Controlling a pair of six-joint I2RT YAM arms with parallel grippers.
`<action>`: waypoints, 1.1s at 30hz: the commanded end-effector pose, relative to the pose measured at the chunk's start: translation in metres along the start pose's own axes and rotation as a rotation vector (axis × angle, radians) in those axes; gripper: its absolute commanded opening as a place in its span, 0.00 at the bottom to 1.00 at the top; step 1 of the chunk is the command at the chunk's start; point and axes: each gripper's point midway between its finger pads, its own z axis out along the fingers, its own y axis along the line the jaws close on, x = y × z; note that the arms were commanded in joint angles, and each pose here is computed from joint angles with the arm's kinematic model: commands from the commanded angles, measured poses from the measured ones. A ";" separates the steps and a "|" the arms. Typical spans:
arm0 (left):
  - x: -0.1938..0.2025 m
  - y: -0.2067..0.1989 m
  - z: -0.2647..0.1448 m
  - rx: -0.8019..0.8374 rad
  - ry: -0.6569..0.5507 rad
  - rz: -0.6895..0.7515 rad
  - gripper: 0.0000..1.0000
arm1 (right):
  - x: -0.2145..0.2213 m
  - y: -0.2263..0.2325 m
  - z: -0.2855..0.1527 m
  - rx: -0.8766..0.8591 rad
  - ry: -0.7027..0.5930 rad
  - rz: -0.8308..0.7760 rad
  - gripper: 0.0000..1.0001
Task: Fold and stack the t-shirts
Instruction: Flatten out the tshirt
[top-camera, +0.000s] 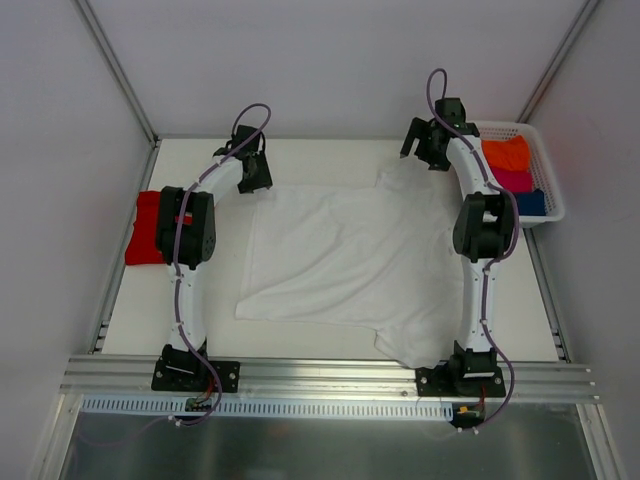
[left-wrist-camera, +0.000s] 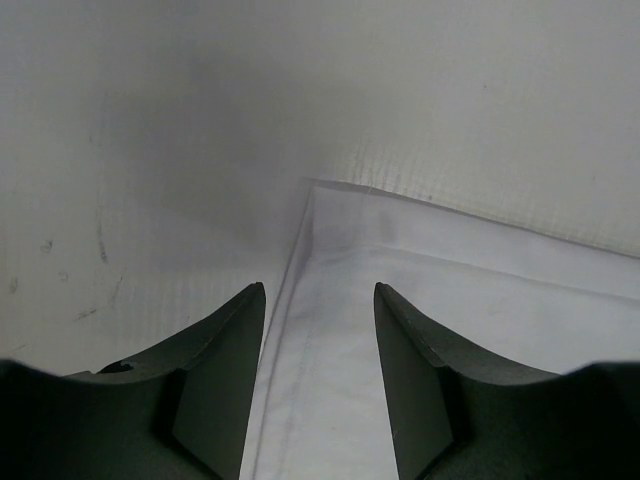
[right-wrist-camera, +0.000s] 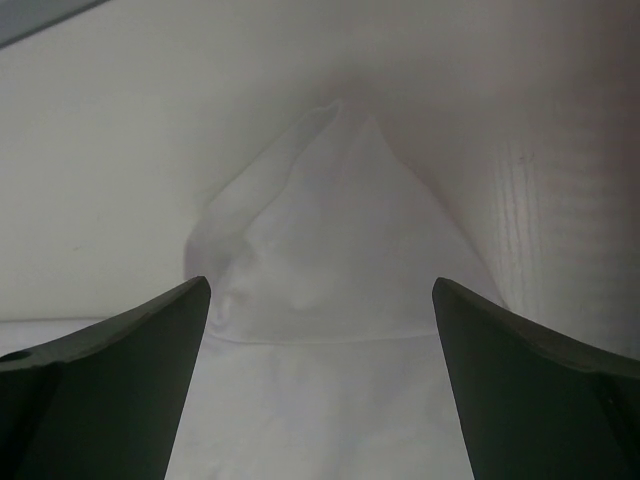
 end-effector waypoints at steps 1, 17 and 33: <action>-0.008 -0.011 0.001 0.043 -0.004 0.024 0.48 | 0.015 -0.012 0.001 0.066 0.038 -0.061 0.98; -0.016 -0.015 0.010 0.049 -0.019 0.051 0.47 | 0.023 -0.052 0.011 0.276 0.090 -0.152 0.99; -0.024 -0.018 0.015 0.052 -0.034 0.047 0.42 | 0.031 -0.044 0.027 0.099 0.160 -0.029 0.78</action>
